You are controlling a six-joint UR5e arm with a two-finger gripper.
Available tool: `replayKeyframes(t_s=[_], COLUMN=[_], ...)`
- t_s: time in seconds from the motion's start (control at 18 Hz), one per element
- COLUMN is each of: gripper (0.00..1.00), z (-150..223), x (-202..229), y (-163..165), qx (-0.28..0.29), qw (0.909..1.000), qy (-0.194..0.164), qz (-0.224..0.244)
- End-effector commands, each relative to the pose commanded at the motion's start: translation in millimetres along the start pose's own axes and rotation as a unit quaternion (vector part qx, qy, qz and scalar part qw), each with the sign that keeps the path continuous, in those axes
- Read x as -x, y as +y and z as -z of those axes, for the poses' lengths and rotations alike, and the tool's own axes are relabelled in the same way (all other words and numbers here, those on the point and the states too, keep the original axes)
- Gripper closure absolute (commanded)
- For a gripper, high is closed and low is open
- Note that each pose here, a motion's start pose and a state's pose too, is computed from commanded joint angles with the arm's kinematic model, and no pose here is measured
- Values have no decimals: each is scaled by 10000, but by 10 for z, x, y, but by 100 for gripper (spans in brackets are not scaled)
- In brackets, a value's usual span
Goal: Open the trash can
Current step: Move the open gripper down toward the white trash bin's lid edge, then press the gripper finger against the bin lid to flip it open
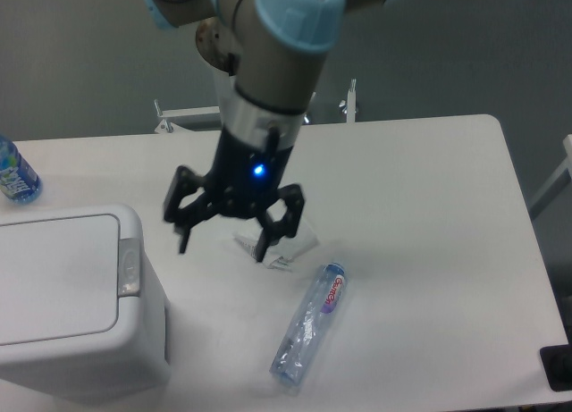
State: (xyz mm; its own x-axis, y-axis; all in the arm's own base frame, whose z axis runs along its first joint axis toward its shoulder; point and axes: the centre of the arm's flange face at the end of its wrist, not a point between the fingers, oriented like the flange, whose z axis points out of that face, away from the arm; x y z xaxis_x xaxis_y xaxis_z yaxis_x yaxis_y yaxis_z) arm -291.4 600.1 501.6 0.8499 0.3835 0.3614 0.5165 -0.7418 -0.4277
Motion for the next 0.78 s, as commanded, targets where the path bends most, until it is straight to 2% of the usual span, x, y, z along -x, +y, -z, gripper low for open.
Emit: replayKeyframes(t_s=[0.78], gripper=[0], z=[-268], x=[-127], y=[90], qx=[211], qw=[9997], qy=[58], qz=[-46])
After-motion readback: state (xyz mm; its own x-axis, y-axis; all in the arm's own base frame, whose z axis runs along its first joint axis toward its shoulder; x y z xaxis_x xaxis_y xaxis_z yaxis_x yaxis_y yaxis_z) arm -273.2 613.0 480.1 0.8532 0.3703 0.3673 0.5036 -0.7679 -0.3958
